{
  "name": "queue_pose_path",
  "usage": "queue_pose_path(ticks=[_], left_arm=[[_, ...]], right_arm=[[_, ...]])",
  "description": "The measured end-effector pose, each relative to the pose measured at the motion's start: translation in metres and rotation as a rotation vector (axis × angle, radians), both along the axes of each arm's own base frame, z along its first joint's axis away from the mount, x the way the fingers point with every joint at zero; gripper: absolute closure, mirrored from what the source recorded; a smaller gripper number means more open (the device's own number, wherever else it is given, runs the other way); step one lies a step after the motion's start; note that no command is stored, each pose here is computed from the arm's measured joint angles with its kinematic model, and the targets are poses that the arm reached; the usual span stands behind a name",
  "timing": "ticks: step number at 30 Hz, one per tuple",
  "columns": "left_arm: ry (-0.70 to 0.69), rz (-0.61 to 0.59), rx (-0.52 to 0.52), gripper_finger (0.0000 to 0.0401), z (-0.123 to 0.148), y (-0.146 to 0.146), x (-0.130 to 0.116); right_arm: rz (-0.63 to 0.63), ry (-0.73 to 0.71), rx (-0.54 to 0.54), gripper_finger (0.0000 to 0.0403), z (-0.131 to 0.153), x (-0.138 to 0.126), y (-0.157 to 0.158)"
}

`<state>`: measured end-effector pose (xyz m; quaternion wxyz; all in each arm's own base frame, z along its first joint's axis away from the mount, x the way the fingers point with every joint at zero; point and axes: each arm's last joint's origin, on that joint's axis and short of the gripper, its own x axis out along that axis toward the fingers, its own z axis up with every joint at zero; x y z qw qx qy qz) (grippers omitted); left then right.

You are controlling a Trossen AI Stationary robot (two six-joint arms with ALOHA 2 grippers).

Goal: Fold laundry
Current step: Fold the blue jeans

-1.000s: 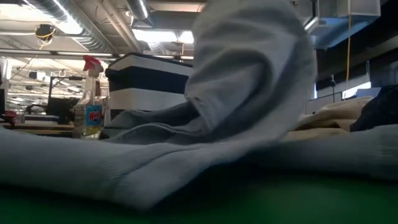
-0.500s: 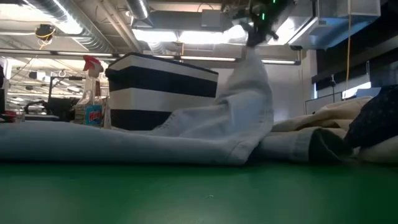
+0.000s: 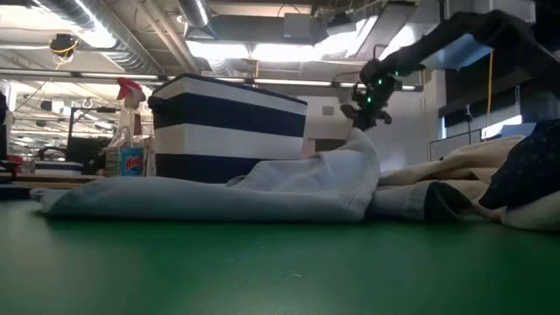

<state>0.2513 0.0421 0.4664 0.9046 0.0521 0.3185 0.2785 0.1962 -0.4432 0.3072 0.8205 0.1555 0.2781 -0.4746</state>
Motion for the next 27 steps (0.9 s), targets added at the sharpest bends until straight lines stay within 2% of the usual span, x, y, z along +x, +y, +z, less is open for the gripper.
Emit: queue_pose_path(ticks=[3,6,9,13,16,21,24,27], left_arm=[[0.000,0.054,0.021,0.0401,-0.002,0.005,0.000],[-0.011,0.095,0.015,0.0392,-0.002,0.011,-0.001],[-0.007,0.128,-0.003,0.0366,-0.003,0.017,-0.003],[0.037,0.124,-0.079,0.0323,-0.009,0.026,-0.008],[0.108,0.082,-0.135,0.0301,-0.025,0.032,-0.006],[0.279,-0.035,-0.218,0.0292,-0.074,0.040,-0.002],[0.354,-0.164,-0.294,0.0292,-0.113,0.042,0.004],[0.364,-0.223,-0.355,0.0292,-0.151,0.046,0.009]], right_arm=[[-0.035,0.022,0.030,0.0333,-0.013,-0.003,-0.006],[-0.036,0.024,0.059,0.0285,-0.013,-0.004,-0.004],[-0.035,0.031,0.068,0.0237,0.006,-0.005,0.004],[0.023,0.018,0.106,0.0188,0.048,-0.001,0.030],[0.168,-0.030,0.191,0.0168,0.073,0.012,0.064],[0.410,-0.077,0.216,0.0158,0.112,0.052,0.139],[0.510,-0.023,0.232,0.0162,0.120,0.080,0.186],[0.582,0.047,0.243,0.0167,0.120,0.107,0.230]])
